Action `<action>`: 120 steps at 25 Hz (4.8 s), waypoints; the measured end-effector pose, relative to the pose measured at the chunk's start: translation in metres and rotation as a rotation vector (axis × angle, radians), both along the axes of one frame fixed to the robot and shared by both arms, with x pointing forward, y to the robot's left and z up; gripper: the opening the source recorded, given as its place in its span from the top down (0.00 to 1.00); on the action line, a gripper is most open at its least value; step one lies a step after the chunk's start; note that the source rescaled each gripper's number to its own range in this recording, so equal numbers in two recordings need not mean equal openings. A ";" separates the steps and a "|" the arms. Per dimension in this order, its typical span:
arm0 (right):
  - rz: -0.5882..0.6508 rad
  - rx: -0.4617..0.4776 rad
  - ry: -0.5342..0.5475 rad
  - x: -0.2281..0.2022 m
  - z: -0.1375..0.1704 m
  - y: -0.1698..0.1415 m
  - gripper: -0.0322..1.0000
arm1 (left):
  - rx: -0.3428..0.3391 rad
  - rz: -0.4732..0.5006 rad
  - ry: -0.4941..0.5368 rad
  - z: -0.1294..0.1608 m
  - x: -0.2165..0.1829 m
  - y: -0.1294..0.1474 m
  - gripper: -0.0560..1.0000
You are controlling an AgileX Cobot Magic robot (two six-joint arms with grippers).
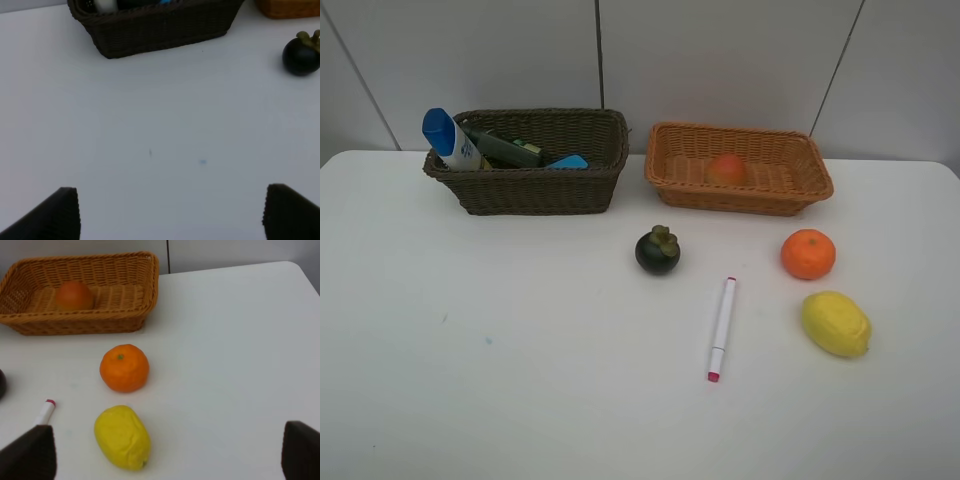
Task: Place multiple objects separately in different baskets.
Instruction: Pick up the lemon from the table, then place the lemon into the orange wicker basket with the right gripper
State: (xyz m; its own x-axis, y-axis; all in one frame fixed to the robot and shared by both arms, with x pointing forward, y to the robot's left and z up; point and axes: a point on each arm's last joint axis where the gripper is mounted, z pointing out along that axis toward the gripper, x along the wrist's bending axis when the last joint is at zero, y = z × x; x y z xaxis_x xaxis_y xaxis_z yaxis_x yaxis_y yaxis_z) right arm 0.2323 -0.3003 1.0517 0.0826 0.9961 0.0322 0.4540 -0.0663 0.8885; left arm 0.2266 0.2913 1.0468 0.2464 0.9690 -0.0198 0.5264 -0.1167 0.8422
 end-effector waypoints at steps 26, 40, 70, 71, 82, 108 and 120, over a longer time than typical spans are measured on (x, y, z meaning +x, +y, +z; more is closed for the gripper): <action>0.000 0.000 0.000 0.000 0.000 0.000 0.00 | -0.002 0.001 -0.007 0.000 -0.001 0.000 0.15; -0.013 0.030 0.366 0.077 0.007 -0.003 0.00 | -0.002 0.001 -0.007 0.000 -0.001 0.000 0.15; 0.349 -0.066 1.092 0.231 -0.105 0.067 0.00 | -0.003 0.001 -0.007 0.000 -0.001 0.000 0.15; 0.350 -0.075 1.091 0.232 -0.108 0.067 0.00 | -0.003 0.001 -0.007 0.000 -0.001 0.000 0.15; 0.359 -0.121 1.060 0.247 -0.133 0.068 0.00 | -0.003 0.001 -0.007 0.000 -0.001 0.000 0.15; 0.356 -0.164 1.101 0.261 -0.178 0.069 0.40 | -0.003 0.001 -0.007 0.000 -0.001 0.000 0.15; 0.352 -0.179 1.077 0.289 -0.112 0.074 0.40 | -0.003 0.001 -0.007 0.000 -0.001 0.000 0.15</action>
State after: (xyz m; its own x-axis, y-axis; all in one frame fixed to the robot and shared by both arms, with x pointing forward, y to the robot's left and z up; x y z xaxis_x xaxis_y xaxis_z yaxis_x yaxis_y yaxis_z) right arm 0.5211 -0.2259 0.9394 -0.3028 0.9525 -0.0310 0.9528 0.3033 0.0114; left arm 0.2255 0.2914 1.0467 0.2455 0.9692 -0.0206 0.5207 -0.1139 0.8461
